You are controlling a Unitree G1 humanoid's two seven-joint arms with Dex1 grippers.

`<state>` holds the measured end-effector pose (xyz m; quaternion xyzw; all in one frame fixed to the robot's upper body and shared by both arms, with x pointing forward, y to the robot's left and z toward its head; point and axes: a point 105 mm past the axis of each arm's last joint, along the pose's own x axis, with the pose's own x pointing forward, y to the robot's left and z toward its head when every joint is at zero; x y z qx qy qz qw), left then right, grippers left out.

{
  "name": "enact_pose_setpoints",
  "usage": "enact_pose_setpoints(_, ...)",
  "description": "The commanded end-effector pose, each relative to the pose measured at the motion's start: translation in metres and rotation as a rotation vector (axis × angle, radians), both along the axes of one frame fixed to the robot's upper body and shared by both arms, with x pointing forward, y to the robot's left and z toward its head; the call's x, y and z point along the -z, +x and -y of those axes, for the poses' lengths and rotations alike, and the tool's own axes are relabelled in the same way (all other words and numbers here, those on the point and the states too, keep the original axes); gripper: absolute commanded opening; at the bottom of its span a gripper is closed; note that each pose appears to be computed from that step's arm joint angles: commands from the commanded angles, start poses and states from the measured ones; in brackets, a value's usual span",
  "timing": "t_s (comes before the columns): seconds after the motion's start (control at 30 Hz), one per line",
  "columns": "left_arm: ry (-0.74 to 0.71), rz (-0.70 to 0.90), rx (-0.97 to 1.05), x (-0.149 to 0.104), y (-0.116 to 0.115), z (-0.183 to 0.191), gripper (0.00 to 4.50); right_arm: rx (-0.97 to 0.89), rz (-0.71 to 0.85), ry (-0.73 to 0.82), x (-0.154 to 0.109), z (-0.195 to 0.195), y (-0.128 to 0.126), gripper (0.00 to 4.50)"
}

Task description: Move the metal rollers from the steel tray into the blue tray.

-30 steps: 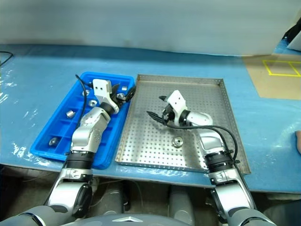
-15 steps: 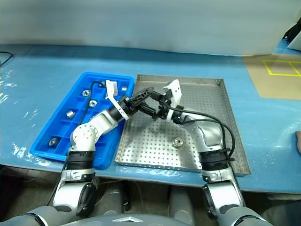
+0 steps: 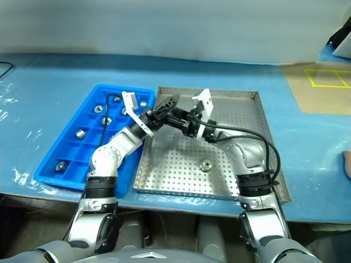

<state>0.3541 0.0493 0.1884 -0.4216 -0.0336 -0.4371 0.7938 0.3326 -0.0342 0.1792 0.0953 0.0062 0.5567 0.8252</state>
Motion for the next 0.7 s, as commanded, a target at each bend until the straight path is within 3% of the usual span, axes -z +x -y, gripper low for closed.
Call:
enact_pose_setpoints(0.03, -0.097, 0.186, -0.17, -0.053, -0.003, -0.034, 4.5, -0.104, -0.007, -0.017, 0.007, -0.025, -0.005, 1.6)
enact_pose_setpoints(0.2, -0.13, 0.197, -0.418, -0.057, -0.003, -0.08, 4.5, -0.083, 0.03, 0.032, -0.005, -0.037, 0.013, 1.6)
enact_pose_setpoints(0.4, -0.064, 0.227, -0.567, -0.053, -0.027, -0.11, 4.5, -0.135, 0.06, 0.051, -0.012, -0.066, 0.02, 1.6)
enact_pose_setpoints(0.5, 0.171, 0.276, -0.665, -0.044, -0.038, -0.12, 4.5, -0.161, 0.082, 0.054, -0.015, -0.081, 0.02, 1.6)
enact_pose_setpoints(0.6, 0.53, 0.276, -0.735, -0.014, -0.049, -0.126, 4.5, -0.192, 0.097, 0.062, -0.017, -0.099, 0.02, 1.6)
enact_pose_setpoints(0.7, 0.687, 0.262, -0.812, 0.001, -0.064, -0.136, 4.5, -0.233, 0.106, 0.07, -0.019, -0.114, 0.018, 1.6)
